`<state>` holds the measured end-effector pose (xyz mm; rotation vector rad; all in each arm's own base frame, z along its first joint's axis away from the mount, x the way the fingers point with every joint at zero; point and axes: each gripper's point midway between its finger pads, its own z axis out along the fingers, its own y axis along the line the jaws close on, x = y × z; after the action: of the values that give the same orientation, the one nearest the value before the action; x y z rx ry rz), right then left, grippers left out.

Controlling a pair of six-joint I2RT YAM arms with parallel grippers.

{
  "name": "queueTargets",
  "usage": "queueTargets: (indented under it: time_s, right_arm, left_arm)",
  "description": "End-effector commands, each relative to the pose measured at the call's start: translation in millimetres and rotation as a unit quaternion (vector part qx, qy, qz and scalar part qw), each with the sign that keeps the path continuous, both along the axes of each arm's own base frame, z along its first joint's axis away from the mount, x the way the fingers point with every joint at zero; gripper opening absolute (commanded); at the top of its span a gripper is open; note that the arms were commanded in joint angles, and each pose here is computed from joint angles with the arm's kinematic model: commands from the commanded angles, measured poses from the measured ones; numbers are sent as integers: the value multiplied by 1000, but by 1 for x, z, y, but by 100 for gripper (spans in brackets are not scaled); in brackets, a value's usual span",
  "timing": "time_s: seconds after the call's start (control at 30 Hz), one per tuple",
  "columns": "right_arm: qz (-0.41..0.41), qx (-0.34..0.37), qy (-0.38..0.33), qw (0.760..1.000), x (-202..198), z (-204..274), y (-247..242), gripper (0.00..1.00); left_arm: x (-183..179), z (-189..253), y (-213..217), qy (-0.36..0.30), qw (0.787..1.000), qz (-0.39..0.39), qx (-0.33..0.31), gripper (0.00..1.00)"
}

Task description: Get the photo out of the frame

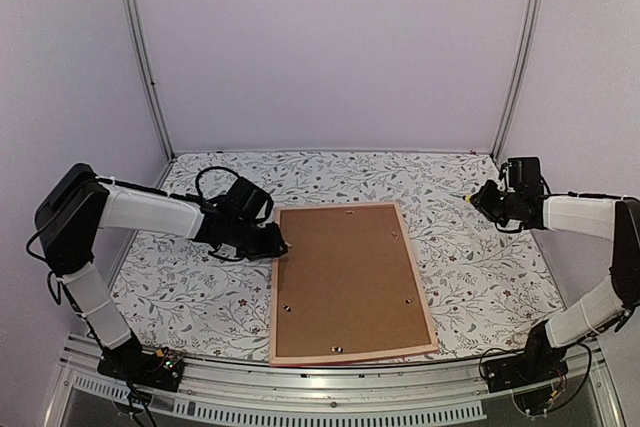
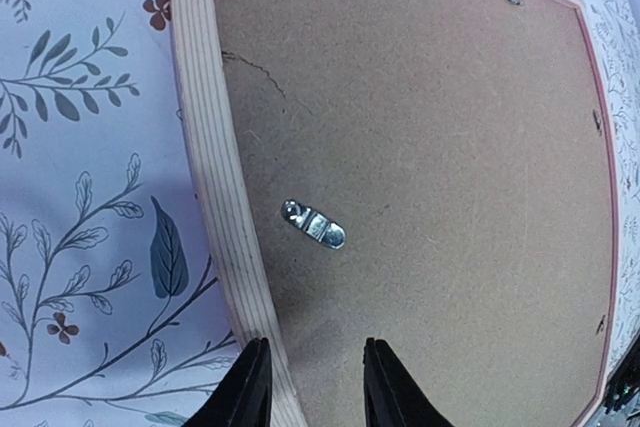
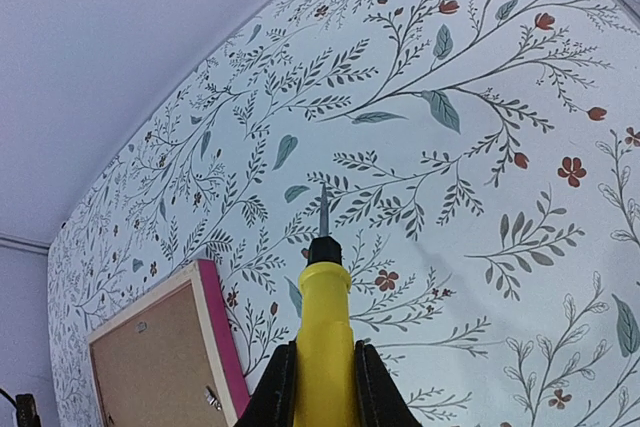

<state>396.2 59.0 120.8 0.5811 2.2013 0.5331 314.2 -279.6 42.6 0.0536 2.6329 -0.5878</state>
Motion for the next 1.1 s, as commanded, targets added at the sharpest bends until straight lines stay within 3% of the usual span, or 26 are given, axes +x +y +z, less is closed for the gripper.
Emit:
queueTargets:
  time_s: [0.0,0.6,1.07]
  right_arm:
    - [17,74,-38,996,21,5,-3,0]
    - [16,117,5,993,30,-53,-19,1]
    - [7,81,60,995,6,-82,-27,29]
  left_arm:
    - [7,19,-2,-25,1000,-9,-9,34]
    - [8,29,24,-37,999,8,-14,35]
    - [7,26,24,-31,999,12,-19,35]
